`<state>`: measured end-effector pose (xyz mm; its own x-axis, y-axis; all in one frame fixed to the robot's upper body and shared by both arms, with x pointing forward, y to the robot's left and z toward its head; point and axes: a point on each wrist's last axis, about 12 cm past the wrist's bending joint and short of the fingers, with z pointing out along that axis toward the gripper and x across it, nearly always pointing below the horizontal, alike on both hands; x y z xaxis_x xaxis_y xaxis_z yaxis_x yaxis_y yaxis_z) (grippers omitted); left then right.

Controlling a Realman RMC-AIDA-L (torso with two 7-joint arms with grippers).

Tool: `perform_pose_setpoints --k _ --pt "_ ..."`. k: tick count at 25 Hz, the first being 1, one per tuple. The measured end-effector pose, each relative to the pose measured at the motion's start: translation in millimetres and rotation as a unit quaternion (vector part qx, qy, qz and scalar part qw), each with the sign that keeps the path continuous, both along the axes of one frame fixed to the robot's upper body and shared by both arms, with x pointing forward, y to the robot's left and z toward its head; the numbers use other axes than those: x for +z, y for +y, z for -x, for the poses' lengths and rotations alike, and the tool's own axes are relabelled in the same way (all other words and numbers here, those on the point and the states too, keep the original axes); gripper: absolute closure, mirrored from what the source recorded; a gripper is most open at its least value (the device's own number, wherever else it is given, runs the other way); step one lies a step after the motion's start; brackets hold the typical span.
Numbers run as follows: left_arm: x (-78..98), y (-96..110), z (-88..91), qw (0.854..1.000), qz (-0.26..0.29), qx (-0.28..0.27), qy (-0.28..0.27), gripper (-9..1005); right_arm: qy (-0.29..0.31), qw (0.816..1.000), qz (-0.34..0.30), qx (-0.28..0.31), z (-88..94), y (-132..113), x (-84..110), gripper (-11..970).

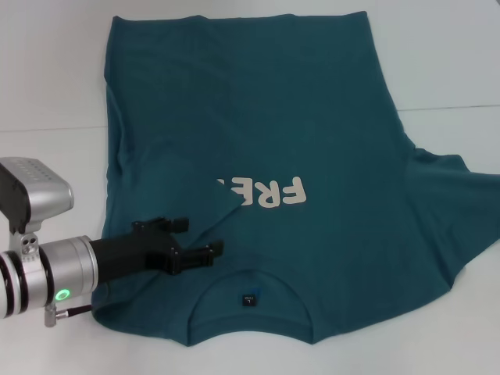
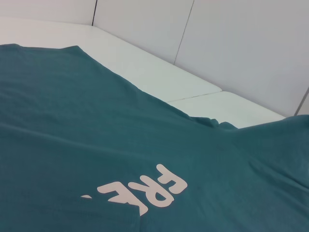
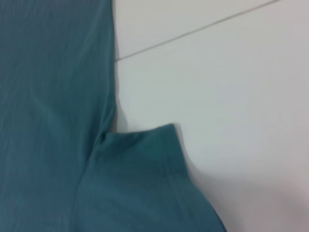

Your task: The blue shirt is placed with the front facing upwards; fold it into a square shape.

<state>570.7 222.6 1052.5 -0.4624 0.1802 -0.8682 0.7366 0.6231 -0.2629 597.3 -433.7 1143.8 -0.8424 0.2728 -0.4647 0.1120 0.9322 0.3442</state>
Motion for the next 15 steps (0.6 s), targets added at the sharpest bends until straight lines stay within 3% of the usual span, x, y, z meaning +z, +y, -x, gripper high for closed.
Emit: perform_pose_setpoints --k 15 --pt "7.1 4 -2.5 1.000 0.005 -0.004 -0.003 120 -0.027 0.999 0.004 0.026 -13.8 10 21.8 886"
